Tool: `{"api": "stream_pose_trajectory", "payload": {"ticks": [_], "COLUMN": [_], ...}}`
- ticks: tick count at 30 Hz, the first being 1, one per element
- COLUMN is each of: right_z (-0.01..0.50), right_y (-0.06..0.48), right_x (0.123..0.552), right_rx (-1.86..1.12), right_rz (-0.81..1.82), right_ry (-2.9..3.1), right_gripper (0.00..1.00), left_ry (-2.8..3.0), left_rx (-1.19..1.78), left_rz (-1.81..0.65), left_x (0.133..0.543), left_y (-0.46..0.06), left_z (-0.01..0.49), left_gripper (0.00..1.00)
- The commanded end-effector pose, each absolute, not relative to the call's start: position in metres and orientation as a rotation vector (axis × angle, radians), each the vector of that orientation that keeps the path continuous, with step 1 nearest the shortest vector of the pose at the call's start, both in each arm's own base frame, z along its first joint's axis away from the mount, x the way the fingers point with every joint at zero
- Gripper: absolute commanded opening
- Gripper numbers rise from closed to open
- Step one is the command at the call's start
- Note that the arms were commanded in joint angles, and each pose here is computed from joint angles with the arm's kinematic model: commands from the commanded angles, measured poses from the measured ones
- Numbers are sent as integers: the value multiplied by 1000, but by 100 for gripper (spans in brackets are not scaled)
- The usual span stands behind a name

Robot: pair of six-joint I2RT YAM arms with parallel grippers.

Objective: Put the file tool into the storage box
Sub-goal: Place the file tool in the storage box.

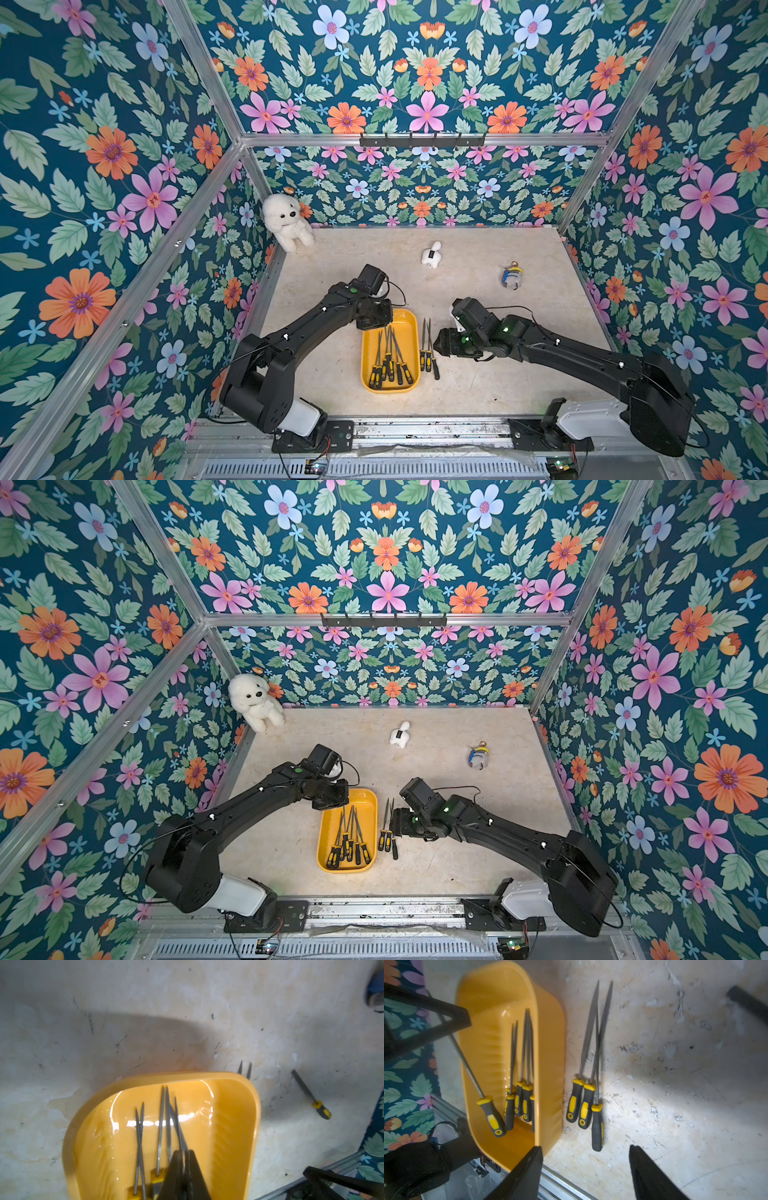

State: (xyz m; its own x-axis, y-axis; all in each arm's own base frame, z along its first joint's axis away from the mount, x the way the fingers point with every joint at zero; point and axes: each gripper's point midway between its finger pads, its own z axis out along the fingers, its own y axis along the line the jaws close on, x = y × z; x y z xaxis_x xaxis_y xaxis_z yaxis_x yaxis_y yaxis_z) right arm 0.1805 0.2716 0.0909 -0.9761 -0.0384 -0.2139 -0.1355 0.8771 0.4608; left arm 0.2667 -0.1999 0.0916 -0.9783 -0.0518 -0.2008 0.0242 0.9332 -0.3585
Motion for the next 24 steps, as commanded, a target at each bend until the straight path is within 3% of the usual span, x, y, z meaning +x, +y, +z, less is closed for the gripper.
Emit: {"api": "stream_pose_trajectory", "payload": {"ticks": [1, 16, 24], "right_z": [76, 41, 31], "right_y": [270, 280, 282], "right_x": [173, 169, 161], "right_rx": [-101, -200, -270], "right_rz": [703, 620, 556], "right_ry": [2919, 3043, 3084], "right_gripper": [71, 64, 61], "left_ry": [2885, 2945, 2939], "left_rx": [16, 4, -7], "left_rz": [-503, -466, -465], "left_x": [266, 246, 245], "left_y": [-197, -196, -195], "left_z": [83, 44, 42], "left_gripper": [0, 0, 21]}}
